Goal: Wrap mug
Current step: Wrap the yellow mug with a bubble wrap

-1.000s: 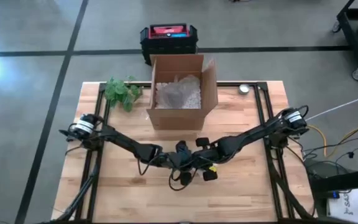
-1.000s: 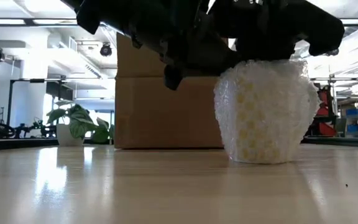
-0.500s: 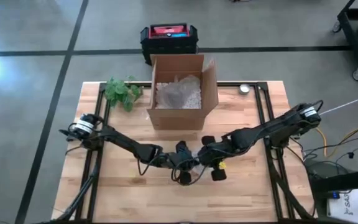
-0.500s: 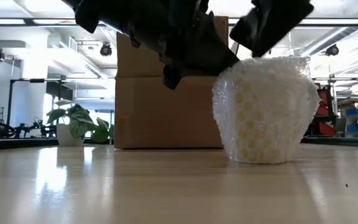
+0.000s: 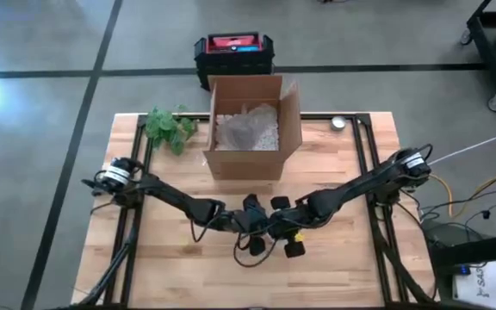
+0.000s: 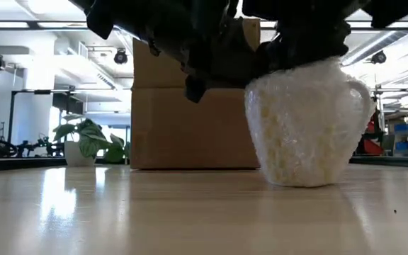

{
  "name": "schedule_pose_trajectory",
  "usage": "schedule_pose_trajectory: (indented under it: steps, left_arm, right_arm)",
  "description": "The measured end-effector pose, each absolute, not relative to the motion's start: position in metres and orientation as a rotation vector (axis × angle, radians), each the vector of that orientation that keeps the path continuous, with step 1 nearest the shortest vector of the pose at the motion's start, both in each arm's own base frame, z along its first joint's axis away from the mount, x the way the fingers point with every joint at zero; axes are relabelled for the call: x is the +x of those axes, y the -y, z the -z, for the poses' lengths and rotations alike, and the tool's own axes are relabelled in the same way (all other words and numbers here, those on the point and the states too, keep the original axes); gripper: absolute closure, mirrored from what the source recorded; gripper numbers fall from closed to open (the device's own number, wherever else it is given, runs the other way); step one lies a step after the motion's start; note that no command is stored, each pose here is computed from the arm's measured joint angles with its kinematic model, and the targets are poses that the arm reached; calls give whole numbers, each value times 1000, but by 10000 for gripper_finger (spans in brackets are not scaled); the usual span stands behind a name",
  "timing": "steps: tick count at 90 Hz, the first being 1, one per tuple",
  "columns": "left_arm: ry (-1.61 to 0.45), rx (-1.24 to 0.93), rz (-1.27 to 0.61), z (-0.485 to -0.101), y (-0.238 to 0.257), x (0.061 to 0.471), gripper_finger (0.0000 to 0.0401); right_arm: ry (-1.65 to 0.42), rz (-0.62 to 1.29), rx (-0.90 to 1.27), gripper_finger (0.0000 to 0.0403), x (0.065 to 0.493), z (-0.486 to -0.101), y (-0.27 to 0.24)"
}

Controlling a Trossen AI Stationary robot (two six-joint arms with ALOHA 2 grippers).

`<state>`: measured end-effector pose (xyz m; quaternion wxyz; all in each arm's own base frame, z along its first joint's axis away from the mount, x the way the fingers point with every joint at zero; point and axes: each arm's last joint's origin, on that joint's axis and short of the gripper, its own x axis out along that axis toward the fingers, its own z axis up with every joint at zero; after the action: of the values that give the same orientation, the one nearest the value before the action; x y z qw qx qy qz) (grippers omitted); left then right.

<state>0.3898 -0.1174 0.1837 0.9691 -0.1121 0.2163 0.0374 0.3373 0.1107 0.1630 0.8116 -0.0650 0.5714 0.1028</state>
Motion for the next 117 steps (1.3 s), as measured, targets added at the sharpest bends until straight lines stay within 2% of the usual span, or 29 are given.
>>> schedule_pose_trajectory:
  steps: [36,61,71,82,117]
  left_arm:
    - [-438,-230,-74,-183,118,390,401]
    - [-435,-235,-63,-184,119,390,401]
    - [-434,-235,-62,-184,119,390,401]
    - [-432,-235,-62,-184,119,390,401]
    - [-430,-237,-60,-184,119,390,401]
  right_arm:
    - [-1197,-222,-102,403,338,-162,-113]
    - [-1105,-217,-84,403,320,-224,-106]
    - [-1055,-106,-118,403,312,-243,-96]
    - [-1046,42,-147,403,310,-239,-86]
    - [-1058,11,-125,403,324,-203,-92]
